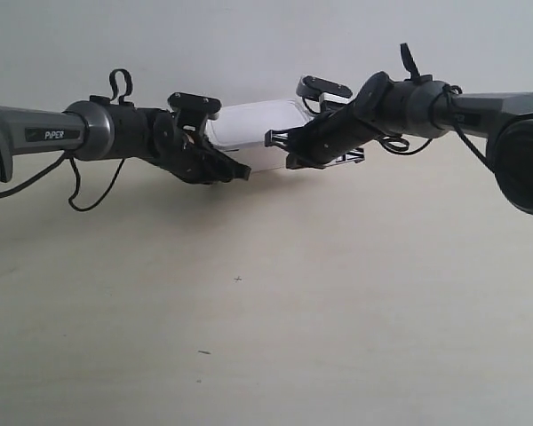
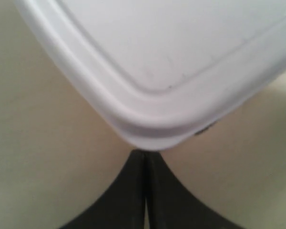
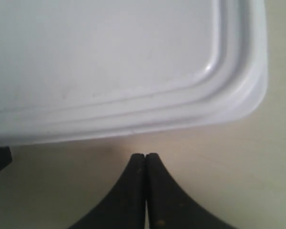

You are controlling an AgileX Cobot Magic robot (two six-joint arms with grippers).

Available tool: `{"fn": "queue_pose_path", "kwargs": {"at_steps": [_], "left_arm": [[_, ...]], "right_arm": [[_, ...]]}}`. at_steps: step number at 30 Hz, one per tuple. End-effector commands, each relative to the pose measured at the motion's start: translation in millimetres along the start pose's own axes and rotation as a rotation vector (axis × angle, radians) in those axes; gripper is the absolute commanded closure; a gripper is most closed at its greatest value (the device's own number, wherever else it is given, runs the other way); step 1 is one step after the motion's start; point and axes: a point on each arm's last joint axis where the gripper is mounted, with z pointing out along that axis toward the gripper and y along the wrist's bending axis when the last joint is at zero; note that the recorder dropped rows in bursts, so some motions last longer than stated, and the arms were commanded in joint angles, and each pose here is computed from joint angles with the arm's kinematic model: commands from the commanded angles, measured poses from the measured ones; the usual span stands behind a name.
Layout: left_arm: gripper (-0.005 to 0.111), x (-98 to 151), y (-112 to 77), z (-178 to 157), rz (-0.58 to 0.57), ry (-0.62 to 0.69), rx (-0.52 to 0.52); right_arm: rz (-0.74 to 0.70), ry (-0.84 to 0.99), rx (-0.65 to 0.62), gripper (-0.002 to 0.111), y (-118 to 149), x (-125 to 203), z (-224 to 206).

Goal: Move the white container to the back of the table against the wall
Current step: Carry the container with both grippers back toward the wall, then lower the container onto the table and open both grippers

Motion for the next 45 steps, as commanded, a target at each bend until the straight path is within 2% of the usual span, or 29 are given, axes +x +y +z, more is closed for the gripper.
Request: {"fn": "queue_pose_path", "kwargs": {"at_steps": [1,14,29,38,45], "left_arm": [[0.107,-19.2,-0.4,-5.9,0.009,-0.065,0.0],[0.107,-34.4,6.7,-0.7,0.003,-0.138,-0.011],[0.107,-33.0,13.2,1.8,0.018,-0.131,-0.019],[0.107,-25.2,26.1,-2.8,0.009,-0.006,-0.019],[0.107,-44.1,24.7,-36.5,0.038,0.044,-0.001]], "right_arm": [[0.002,-0.044,0.008,0.108,-1.4,-5.5,-1.0],[0.018,-0.124,0.032,0.108,-6.2,-9.4,3.4],[0.026,-0.184,-0.01,0.108,0.5,-26.9,4.0],[-0.019,-0.043,-0.018,0.108,-0.9,-16.3,3.5],[-0.024,0.131,-0.011,0.108,-2.9,-8.1,-8.8]]}}
